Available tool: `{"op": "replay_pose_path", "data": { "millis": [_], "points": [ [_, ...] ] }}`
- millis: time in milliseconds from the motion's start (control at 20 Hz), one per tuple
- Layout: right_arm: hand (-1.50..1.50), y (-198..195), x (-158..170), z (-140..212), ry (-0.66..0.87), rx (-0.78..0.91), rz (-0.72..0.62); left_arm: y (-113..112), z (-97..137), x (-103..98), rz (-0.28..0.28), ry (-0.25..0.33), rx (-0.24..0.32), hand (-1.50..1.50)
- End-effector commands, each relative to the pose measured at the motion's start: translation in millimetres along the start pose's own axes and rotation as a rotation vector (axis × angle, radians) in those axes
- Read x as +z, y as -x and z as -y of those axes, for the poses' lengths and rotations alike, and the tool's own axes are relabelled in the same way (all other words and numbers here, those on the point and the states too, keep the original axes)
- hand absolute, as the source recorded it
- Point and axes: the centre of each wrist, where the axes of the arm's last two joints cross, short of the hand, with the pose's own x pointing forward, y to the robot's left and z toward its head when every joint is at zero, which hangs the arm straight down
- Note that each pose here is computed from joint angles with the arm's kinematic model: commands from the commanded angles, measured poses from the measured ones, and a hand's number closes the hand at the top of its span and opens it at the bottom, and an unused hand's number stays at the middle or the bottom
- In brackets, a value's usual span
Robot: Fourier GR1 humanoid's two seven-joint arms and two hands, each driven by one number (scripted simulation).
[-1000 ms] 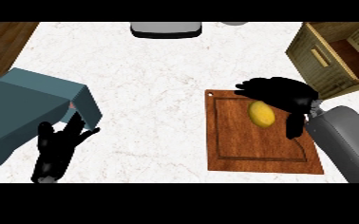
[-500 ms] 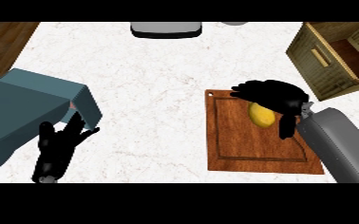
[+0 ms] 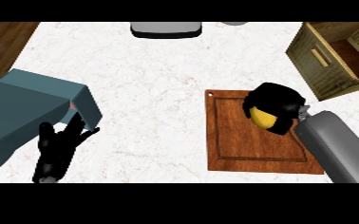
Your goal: Pick the lemon from the cutting board and place it in the basket
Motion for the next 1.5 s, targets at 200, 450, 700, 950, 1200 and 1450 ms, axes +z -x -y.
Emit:
{"op": "replay_pose_path", "data": {
  "millis": [200, 450, 700, 950, 1200, 1450],
  "points": [
    [1.50, 4, -16, -17, 0.044, 0.050, 0.019, 36, -1, 11, -0.105, -0.005, -0.005, 0.00],
    [1.50, 1, 46, -25, 0.074, -0.083, -0.280, 46, -18, 21, -0.144, -0.060, 0.015, 0.00],
    [1.50, -28, 87, -8, 0.193, -0.095, -0.366, 36, -24, 20, -0.150, -0.064, 0.021, 0.00],
    [1.50, -42, 112, 0, 0.451, -0.369, -0.331, 41, -23, 24, -0.147, -0.071, 0.027, 0.00],
    [1.50, -48, 122, 23, 0.832, -0.692, -0.180, 40, -12, 30, -0.132, -0.082, 0.031, 0.00],
    [1.50, -45, 182, 78, 0.974, -0.704, -0.231, 44, -22, 27, -0.143, -0.069, 0.017, 0.00]
  ]
}}
